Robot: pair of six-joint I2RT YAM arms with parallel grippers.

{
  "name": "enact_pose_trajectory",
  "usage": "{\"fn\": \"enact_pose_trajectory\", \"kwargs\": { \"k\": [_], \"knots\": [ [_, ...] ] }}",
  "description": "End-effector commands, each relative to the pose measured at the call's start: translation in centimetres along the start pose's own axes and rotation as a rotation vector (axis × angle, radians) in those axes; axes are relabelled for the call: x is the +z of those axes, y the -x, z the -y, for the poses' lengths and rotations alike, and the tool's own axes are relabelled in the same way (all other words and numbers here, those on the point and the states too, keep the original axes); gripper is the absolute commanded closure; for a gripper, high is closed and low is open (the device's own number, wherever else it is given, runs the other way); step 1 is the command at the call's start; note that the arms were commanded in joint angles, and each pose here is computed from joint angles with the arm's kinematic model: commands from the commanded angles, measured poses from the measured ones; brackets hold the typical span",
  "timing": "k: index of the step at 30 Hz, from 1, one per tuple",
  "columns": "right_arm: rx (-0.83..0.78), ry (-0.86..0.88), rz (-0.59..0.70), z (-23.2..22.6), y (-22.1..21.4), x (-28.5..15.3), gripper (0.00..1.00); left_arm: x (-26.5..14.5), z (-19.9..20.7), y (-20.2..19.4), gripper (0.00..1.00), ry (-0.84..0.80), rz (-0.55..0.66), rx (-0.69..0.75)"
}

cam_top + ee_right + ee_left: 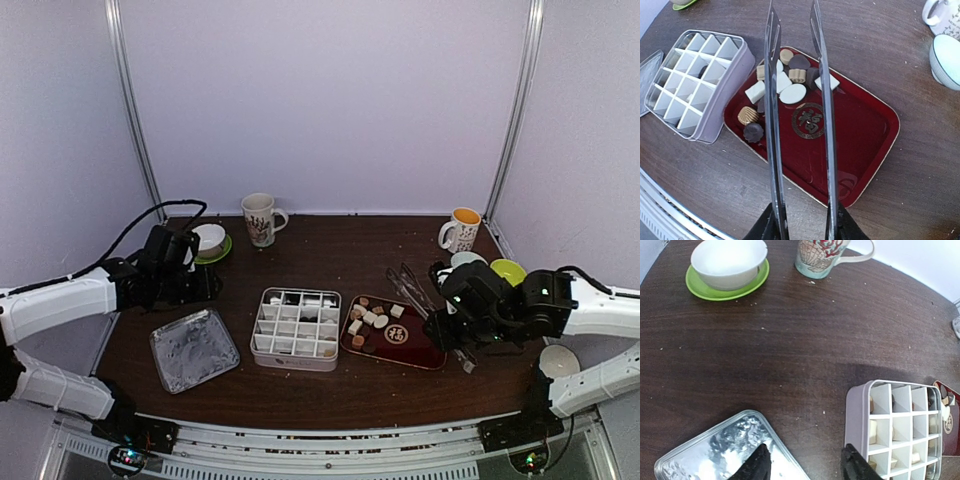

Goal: Pack the chocolate
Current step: Place the clamp on the plate.

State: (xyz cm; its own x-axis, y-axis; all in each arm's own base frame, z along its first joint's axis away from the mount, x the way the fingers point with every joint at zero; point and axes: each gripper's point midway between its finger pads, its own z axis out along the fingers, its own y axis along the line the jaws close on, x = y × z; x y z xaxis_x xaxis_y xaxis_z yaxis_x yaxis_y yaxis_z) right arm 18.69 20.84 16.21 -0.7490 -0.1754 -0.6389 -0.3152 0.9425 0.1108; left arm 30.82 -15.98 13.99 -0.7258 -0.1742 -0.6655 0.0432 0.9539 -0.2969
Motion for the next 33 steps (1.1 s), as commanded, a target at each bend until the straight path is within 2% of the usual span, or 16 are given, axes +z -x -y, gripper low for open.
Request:
{"fn": "enact_pose_trajectory", "kwargs": {
  "k": [1, 10, 15, 16, 17, 20, 23, 33],
  "knots": [
    [0.091, -0.042, 0.065, 1.4, 0.3, 0.6, 0.66, -1.3, -3.0, -0.5, 0.47, 0.05, 0.016, 0.012],
    [0.151, -0.102, 0.055, 3.8, -2.4, 2.6, 0.66, -2.8, -5.3, -1.6, 0.35, 0.078, 0.005, -0.003],
    [0.186, -0.096, 0.061, 4.2, -3.1, 3.7, 0.66, -2.6, -3.9, -2.1, 0.24, -0.011, -0.003, 0.009],
    [0.191, -0.091, 0.058, 4.2, -3.2, 3.9, 0.66, -2.6, -3.0, -2.1, 0.07, -0.067, -0.001, 0.025],
    [0.196, -0.085, 0.054, 4.1, -3.3, 4.2, 0.66, -2.7, -1.9, -1.9, 0.03, -0.125, 0.008, 0.036],
    [0.208, -0.083, 0.035, 4.0, -3.6, 4.8, 0.66, -2.9, 0.5, -1.8, 0.02, -0.271, 0.021, 0.056],
    [0.22, -0.103, 0.018, 4.4, -4.2, 5.5, 0.67, -2.3, 1.7, -2.2, 0.04, -0.336, -0.004, 0.057],
    [0.275, -0.119, 0.023, 5.8, -4.3, 8.1, 0.65, 0.4, 4.3, -5.2, 0.14, -0.435, -0.134, 0.022]
  ]
}}
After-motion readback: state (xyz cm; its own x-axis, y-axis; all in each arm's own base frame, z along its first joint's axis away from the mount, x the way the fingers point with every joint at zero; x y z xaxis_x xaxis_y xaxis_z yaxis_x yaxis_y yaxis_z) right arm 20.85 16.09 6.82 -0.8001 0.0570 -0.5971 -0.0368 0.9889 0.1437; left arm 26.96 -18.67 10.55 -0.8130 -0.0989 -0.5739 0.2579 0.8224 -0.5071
